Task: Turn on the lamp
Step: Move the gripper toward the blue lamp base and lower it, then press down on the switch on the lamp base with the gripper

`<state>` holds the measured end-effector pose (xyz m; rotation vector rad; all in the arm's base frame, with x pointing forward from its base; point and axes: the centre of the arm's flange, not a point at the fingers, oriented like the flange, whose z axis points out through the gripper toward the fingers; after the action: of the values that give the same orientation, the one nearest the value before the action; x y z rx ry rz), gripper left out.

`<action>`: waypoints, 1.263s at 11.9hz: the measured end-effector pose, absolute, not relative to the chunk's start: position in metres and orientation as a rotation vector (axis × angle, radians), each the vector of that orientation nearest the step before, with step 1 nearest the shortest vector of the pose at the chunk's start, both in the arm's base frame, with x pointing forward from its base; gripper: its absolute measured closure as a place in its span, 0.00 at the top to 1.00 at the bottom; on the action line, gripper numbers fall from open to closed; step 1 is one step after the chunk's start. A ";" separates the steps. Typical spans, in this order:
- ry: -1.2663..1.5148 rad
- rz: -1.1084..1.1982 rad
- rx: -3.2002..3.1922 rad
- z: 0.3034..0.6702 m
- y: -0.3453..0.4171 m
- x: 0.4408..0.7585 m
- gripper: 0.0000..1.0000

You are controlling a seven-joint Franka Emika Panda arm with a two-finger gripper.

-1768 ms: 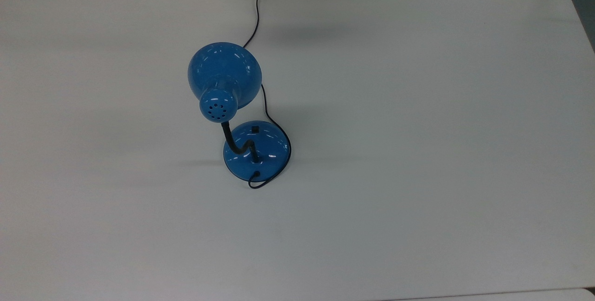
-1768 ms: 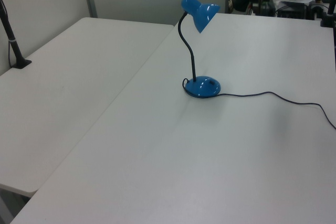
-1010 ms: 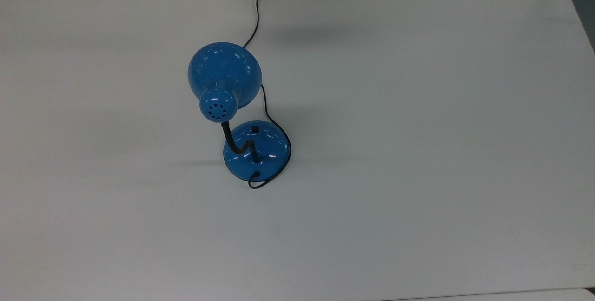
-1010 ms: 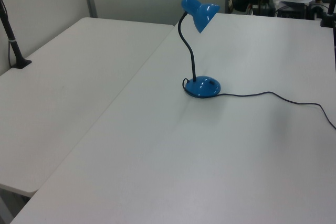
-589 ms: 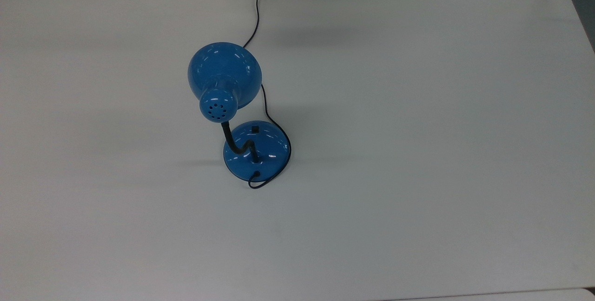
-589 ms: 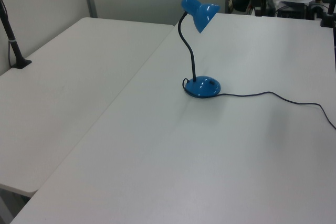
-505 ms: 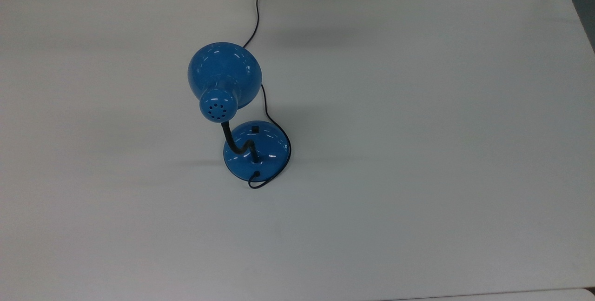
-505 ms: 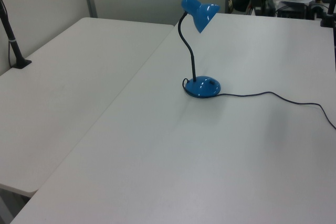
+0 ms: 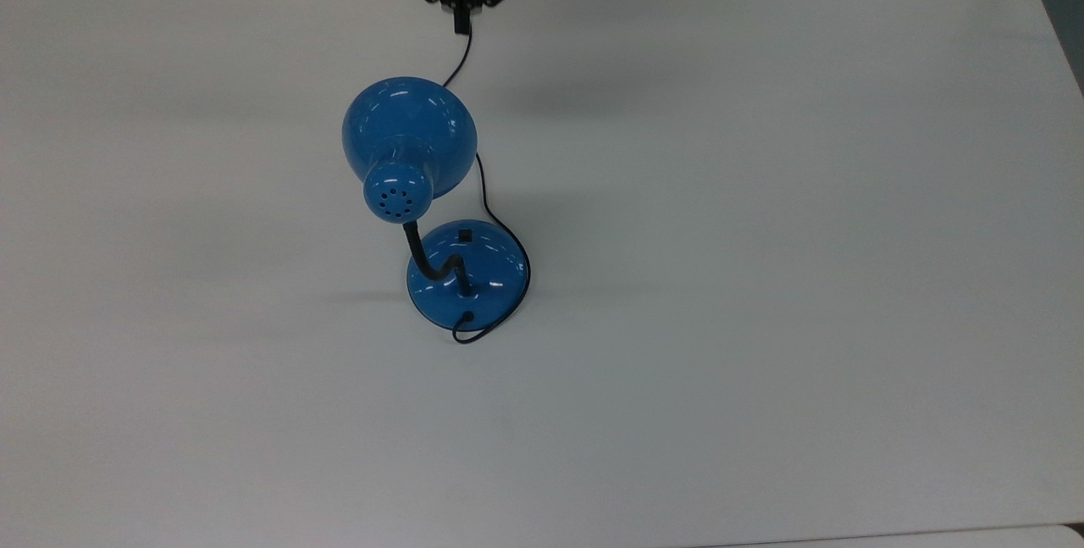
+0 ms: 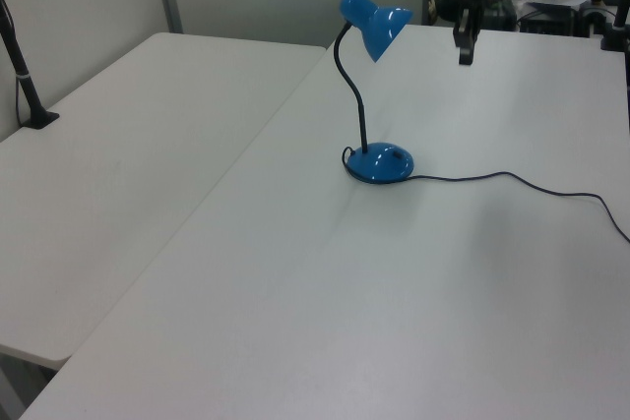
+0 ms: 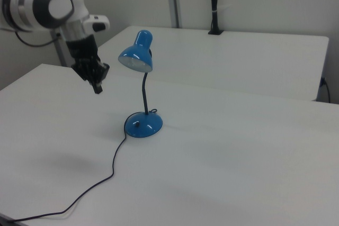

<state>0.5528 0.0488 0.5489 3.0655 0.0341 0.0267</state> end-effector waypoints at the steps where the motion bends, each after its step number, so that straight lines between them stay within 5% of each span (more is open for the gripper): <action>1: 0.043 0.049 3.067 0.531 0.050 0.553 0.01; 7: 0.060 0.162 3.080 0.437 0.048 0.548 0.01; 15: -0.126 0.492 3.111 0.361 0.051 0.593 0.01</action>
<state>0.5932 0.0505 0.3614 3.1107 -0.1257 0.4923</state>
